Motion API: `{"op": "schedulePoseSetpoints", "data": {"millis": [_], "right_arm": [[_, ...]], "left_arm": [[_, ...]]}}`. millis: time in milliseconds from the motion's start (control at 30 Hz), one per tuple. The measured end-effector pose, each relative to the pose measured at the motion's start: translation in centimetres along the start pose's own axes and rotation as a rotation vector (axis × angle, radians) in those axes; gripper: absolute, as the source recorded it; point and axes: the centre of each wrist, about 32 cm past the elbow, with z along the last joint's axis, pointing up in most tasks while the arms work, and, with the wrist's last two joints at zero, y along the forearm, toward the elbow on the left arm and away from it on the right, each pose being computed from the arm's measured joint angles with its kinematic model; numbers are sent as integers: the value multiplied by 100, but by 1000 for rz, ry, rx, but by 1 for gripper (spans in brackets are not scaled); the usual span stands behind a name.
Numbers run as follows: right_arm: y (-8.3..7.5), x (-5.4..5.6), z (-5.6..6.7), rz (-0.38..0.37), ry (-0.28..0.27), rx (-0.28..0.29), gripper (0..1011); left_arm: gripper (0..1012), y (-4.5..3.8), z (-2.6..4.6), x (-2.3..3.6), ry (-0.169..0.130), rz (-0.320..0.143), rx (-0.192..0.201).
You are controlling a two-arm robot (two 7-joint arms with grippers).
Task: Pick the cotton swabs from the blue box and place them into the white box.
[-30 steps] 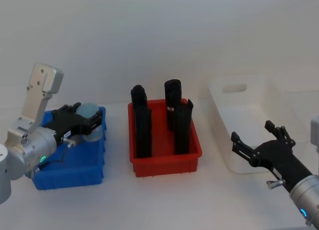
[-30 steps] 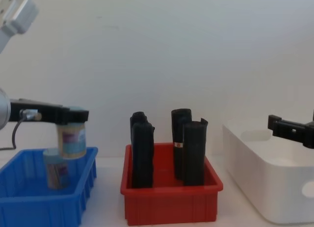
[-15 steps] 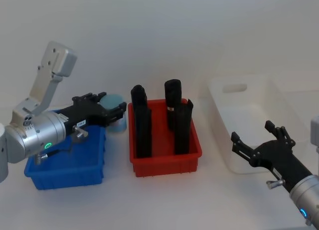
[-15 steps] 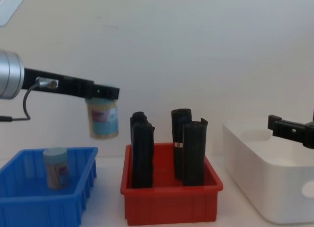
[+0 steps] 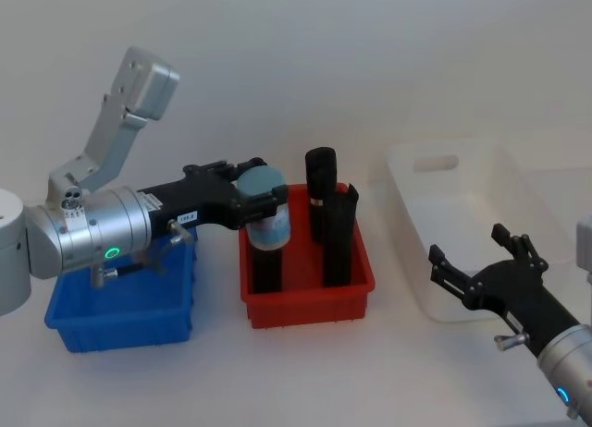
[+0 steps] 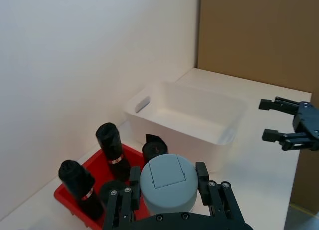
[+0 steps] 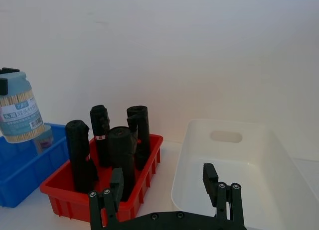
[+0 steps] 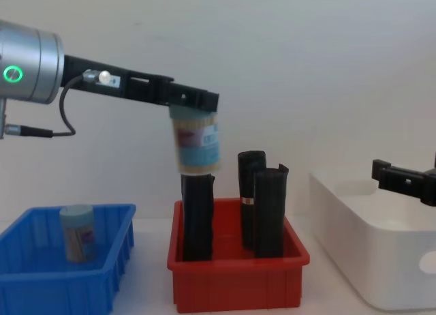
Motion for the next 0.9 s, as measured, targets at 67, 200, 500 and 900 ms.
{"op": "schedulePoseSetpoints", "data": {"millis": [67,200,500,900], "right_arm": [[0,0,0,0,0,0,1002],[0,0,0,0,0,0,1001],[5,-2,9,17,-5,3,1002],[40,-12,80,138,-36,12,1002]], "left_arm": [[670,-9,21,-7,0,-16,-2],[670,-30,70,-24,-2,-51,-6],[670,-54,128,-44,-3,-94,-11],[670,-68,161,-55,-5,-117,-14]]}}
